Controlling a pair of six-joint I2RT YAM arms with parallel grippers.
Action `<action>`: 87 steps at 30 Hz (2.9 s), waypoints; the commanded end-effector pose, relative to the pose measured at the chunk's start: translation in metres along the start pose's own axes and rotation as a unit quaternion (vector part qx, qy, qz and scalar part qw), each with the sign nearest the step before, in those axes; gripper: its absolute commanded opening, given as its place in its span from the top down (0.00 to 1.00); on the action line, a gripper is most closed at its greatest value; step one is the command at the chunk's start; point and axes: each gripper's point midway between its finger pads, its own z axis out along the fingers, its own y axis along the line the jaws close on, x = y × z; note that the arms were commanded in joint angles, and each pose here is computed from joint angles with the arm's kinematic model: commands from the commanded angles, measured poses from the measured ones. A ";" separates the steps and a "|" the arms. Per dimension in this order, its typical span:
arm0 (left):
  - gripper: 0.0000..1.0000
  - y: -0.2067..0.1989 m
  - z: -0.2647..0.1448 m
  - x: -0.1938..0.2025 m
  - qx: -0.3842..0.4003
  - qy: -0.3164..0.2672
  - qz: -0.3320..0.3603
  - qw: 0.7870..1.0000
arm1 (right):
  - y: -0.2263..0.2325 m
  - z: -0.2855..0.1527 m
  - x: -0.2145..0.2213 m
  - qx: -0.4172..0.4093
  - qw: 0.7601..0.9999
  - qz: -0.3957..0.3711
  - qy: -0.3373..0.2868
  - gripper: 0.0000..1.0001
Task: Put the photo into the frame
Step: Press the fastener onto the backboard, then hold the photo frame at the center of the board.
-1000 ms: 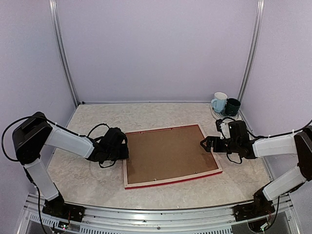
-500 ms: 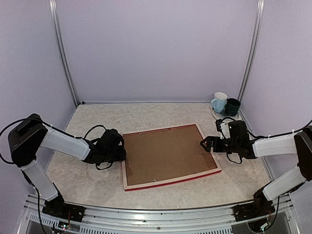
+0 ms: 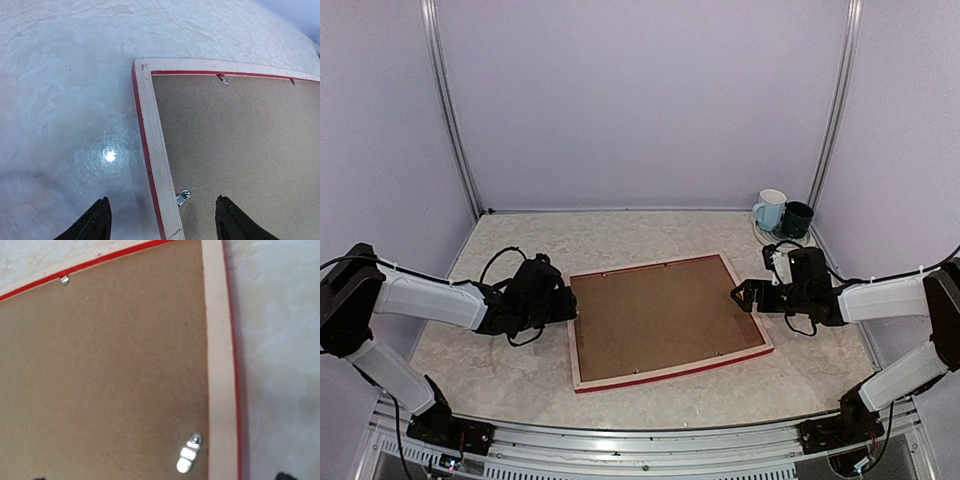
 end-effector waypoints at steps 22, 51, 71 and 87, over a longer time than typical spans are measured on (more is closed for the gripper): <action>0.24 -0.001 -0.001 0.067 0.027 0.074 0.011 0.997 | -0.011 0.011 0.008 0.018 1.000 -0.001 0.019 0.02; 0.61 0.007 0.011 0.072 0.002 0.079 0.039 0.996 | -0.013 0.016 0.011 0.039 0.999 -0.016 0.029 0.11; 0.62 0.018 0.024 0.072 0.000 0.080 0.066 0.995 | -0.017 0.022 0.013 0.080 0.996 -0.033 0.037 0.31; 0.62 0.017 0.027 0.069 0.005 0.081 0.069 0.994 | -0.026 0.028 0.011 0.109 0.993 -0.039 0.036 0.40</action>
